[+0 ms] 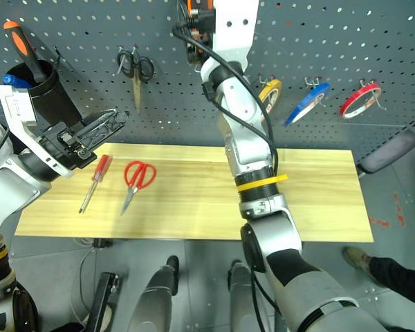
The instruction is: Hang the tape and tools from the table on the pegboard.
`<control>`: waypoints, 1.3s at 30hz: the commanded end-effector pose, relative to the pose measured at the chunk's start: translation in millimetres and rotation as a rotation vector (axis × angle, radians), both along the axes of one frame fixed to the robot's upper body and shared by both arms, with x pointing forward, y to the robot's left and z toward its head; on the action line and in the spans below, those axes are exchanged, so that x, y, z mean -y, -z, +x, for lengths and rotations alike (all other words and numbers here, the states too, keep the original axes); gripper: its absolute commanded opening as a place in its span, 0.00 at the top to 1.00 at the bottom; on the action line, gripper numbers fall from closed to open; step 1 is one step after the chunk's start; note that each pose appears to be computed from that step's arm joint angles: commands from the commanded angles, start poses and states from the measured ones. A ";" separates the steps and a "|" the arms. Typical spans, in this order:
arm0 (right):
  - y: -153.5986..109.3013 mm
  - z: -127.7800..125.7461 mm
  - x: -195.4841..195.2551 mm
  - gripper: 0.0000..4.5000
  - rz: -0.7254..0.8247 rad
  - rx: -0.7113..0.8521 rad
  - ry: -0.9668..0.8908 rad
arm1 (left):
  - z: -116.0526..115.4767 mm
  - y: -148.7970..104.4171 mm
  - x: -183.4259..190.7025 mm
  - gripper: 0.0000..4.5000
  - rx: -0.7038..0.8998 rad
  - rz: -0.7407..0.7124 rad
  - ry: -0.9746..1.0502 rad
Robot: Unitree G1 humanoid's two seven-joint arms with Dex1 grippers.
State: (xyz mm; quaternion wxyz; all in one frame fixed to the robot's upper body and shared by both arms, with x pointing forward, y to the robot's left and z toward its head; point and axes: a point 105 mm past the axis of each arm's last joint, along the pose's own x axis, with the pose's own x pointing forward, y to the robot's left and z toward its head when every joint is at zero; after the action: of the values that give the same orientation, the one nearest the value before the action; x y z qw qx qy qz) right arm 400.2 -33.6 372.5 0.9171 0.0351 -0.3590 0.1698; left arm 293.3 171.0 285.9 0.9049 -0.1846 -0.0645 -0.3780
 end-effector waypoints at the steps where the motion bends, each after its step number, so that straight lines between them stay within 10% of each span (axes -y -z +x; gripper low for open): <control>1: 1.3 2.1 7.2 0.34 0.012 -0.022 0.023 | -4.8 -6.0 -0.3 0.00 0.033 0.012 0.002; 6: 1.0 -1.5 8.4 0.01 -0.002 -0.013 0.011 | -4.5 -4.2 -1.5 0.00 0.029 0.015 -0.006; 26: 41.7 -46.6 46.8 0.01 -0.293 -0.159 -0.184 | 7.7 69.8 -28.3 0.00 -0.025 0.272 -0.215; 39: 128.1 -158.1 30.3 0.01 -0.684 -0.385 -0.789 | 37.4 171.0 -47.2 0.00 -0.301 0.573 -0.480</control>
State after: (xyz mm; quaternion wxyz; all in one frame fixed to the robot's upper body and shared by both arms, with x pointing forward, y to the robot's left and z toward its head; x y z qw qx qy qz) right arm 260.6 -71.7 238.5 0.8208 -0.0844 -0.0496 0.5628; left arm 330.6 221.4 118.2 0.9830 0.0248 0.1294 -0.1275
